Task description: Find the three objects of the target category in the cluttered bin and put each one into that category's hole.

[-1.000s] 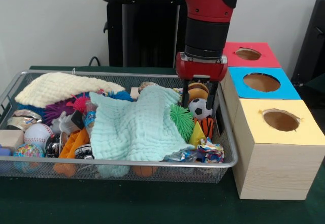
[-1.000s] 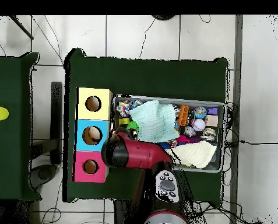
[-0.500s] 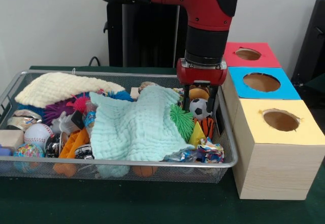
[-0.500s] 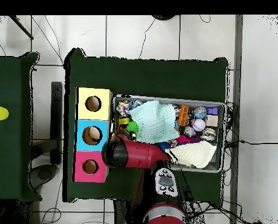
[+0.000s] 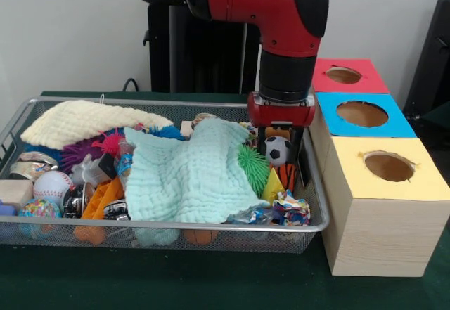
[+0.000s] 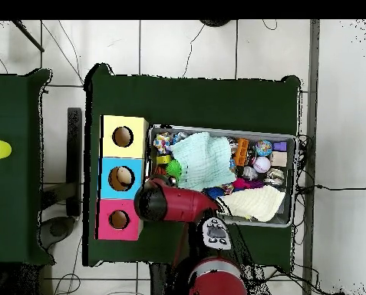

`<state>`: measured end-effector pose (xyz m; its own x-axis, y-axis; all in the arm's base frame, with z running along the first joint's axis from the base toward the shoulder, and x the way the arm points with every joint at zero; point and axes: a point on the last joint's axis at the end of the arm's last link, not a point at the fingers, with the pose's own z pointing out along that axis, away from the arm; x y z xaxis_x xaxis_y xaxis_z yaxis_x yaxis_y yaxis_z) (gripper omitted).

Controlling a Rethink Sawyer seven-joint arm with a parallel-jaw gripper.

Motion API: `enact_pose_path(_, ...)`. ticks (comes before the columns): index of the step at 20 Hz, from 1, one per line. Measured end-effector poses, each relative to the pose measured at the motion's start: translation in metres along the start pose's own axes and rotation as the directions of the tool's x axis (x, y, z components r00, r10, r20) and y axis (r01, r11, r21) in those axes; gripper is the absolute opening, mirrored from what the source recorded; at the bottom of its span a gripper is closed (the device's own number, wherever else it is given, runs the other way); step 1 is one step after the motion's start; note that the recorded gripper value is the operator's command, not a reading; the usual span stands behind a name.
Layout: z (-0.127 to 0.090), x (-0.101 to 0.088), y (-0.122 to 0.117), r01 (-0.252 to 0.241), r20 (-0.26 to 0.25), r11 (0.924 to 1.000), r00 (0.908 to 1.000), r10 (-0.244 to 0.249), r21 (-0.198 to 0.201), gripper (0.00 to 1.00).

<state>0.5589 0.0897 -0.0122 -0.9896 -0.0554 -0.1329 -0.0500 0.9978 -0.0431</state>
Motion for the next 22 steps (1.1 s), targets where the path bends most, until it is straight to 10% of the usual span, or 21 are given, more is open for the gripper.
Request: enact_pose_path(22,0.02,-0.015,-0.007,-0.053,0.116,0.9978,0.9916,0.058,-0.041,1.0)
